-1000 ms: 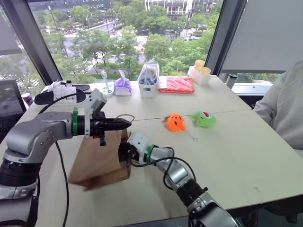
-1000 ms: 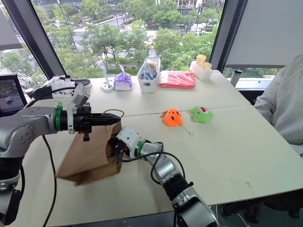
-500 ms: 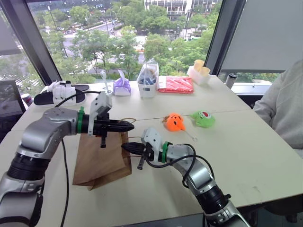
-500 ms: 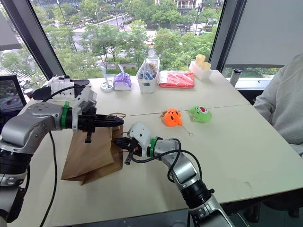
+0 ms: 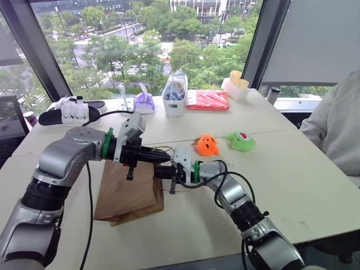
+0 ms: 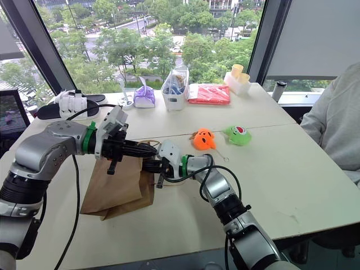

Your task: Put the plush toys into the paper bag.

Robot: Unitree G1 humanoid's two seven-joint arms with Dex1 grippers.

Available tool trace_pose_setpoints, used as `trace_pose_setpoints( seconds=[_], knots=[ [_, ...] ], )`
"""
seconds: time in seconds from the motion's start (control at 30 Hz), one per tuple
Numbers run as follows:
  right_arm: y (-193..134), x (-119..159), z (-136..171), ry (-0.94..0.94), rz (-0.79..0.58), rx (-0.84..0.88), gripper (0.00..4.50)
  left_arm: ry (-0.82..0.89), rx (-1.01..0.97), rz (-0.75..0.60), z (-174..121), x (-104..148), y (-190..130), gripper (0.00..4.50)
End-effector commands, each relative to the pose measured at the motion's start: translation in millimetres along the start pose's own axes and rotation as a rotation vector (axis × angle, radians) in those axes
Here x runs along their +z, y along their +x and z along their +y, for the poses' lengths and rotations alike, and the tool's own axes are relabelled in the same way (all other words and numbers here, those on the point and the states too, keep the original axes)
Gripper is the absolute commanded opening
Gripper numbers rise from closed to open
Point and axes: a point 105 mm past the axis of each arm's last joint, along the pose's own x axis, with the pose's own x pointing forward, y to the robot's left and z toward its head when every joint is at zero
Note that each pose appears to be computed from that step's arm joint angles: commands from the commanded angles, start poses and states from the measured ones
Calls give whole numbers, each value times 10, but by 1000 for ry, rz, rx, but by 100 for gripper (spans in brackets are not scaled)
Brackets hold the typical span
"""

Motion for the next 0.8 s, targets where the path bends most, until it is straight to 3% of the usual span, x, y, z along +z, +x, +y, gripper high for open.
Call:
trace_pose_setpoints(
  seconds=[0.03,0.27,0.4,0.63,0.8],
  knots=[
    [158,91,152,25,-62,110,0,114,-61,-65,-98,323,45,10],
    [486,174,339,50,-134,227,0,111,-63,-73,-102,349,54,10],
    [626,-27,442,45,-55,253,0,118,-40,-99,-86,413,25,10],
    [574,-260,396,13,7,214,0,97,-6,-79,-78,394,-101,10],
    [580,-264,405,-20,-14,191,0,87,24,-82,-38,409,-153,10]
  ],
)
